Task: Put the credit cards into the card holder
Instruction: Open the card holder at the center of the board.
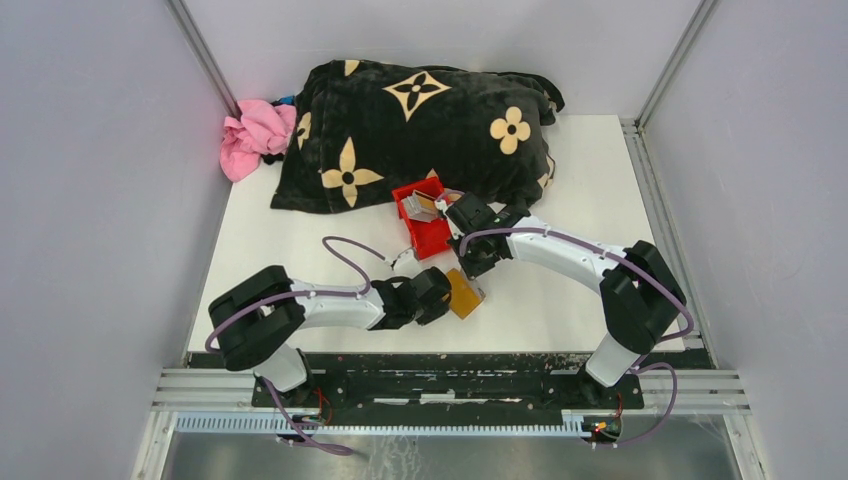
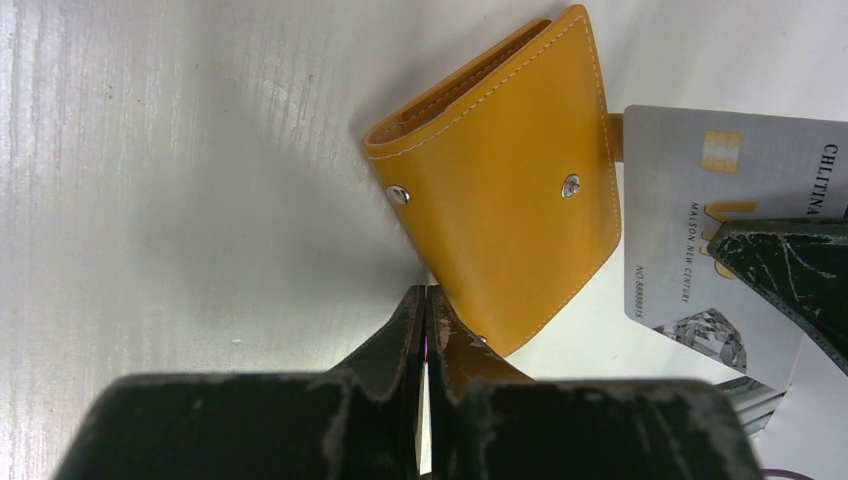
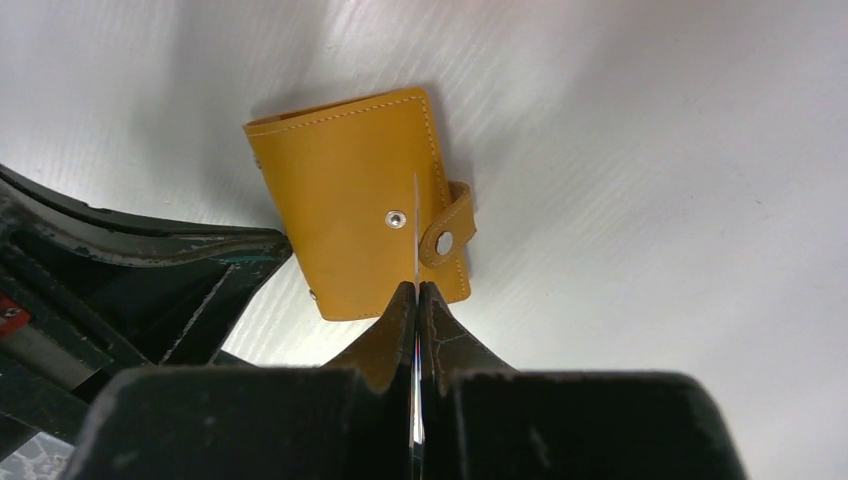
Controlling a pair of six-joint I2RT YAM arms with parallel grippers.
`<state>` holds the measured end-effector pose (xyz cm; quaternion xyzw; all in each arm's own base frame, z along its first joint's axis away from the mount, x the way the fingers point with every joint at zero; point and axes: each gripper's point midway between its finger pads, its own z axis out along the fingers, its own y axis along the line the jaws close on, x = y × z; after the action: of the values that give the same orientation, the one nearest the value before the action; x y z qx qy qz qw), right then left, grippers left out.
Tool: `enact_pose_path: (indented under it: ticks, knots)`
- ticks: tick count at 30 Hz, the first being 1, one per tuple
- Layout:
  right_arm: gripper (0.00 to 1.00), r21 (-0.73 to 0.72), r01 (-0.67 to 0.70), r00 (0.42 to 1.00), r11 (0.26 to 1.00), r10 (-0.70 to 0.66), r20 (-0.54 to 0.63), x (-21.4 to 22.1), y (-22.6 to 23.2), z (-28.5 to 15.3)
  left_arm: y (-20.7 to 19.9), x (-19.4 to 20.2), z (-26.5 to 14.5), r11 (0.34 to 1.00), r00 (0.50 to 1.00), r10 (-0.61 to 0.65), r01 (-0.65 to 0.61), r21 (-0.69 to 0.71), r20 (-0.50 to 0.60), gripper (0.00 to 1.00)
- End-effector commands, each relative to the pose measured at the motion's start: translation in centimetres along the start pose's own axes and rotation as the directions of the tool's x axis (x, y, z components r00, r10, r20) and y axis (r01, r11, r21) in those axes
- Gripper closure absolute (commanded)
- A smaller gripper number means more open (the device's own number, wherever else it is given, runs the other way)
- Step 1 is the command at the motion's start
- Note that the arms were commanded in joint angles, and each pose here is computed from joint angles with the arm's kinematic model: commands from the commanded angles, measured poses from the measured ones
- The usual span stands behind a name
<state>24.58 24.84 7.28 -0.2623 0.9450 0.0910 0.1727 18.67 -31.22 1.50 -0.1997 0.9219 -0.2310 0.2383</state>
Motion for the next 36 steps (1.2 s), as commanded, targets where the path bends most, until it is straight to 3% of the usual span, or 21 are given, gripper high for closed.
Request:
enact_pose_path:
  ticks: [1,12,24,36]
  knots:
    - [0.99,0.067,0.012,0.999,0.998,-0.014,0.036,-1.2,-1.5,-0.7,2.6,-0.2,0.5,0.992,0.997,0.073,-0.07,-0.107,0.023,0.93]
    - [0.99,0.099,0.005,1.0,0.995,-0.006,0.015,-0.7,-2.5,1.1,3.6,-0.5,0.6,0.985,0.996,0.084,-0.08,-0.152,0.019,0.93]
    - [0.99,0.006,-0.066,0.997,0.998,0.066,0.028,0.6,-2.6,2.6,4.7,-0.9,0.8,0.98,0.995,0.096,-0.092,-0.174,0.012,0.93]
    - [0.99,-0.082,-0.117,0.986,0.99,0.126,0.111,-0.4,-1.5,1.1,6.7,-2.0,1.4,0.976,0.997,0.08,-0.078,-0.201,0.005,0.94]
